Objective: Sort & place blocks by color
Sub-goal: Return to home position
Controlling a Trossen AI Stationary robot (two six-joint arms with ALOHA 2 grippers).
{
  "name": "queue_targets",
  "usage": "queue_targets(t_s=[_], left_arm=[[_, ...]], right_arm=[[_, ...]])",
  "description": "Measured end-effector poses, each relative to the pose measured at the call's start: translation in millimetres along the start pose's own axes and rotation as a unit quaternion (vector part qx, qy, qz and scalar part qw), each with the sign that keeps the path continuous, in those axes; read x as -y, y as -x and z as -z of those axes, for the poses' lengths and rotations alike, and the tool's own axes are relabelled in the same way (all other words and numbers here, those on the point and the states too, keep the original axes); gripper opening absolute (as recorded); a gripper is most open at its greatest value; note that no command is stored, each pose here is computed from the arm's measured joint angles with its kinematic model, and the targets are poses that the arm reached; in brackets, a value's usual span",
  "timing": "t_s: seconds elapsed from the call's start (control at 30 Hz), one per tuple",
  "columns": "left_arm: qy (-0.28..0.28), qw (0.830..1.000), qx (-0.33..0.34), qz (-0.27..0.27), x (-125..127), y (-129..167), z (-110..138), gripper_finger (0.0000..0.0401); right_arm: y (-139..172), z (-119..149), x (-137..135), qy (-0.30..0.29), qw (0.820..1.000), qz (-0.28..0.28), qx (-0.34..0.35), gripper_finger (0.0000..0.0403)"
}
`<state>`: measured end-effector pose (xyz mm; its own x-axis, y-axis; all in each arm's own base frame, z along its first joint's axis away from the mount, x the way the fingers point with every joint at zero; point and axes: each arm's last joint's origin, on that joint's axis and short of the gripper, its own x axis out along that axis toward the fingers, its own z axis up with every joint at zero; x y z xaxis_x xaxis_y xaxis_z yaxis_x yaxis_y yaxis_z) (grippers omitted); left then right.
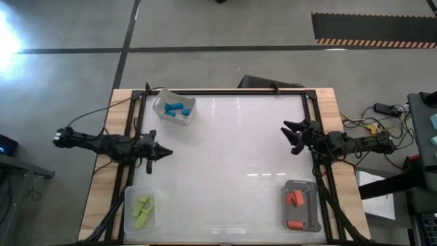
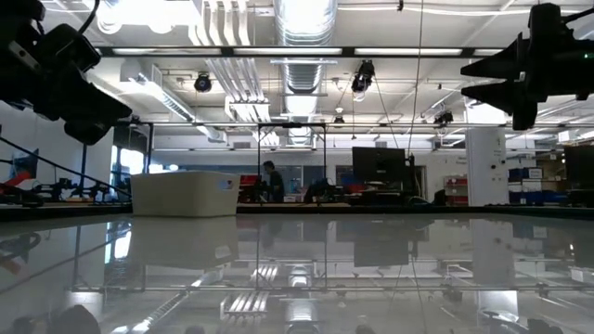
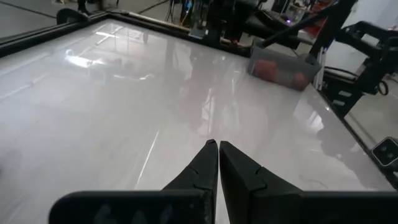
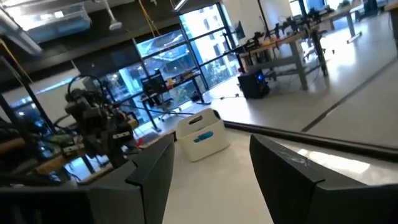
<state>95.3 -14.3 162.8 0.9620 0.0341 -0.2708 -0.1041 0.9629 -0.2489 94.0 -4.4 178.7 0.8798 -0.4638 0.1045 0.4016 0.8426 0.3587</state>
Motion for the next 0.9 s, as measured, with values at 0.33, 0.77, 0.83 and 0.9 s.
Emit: queue_targets(t_s=[0.33,0.77,0.83,0.9], left_arm=[[-0.008,0.999,-0.031,-0.011,-0.1,-5.1,4.3,0.0],[-0.016,0.998,-0.061,-0.021,-0.5,-9.8,9.0,0.0],[-0.017,0.997,-0.066,-0.023,-0.5,-10.4,9.6,0.0],[-0.018,0.997,-0.069,-0.024,-0.6,-10.9,10.3,0.0]], right_arm=[[0.0,0.4,0.1,-0.012,1.0,0.0,-0.002,0.0201],[-0.1,0.5,0.1,-0.012,1.0,0.0,-0.002,0.0201],[-0.1,0.5,0.1,-0.012,1.0,0.0,-0.002,0.0201],[-0.1,0.5,0.1,-0.012,1.0,0.0,-0.003,0.0201]])
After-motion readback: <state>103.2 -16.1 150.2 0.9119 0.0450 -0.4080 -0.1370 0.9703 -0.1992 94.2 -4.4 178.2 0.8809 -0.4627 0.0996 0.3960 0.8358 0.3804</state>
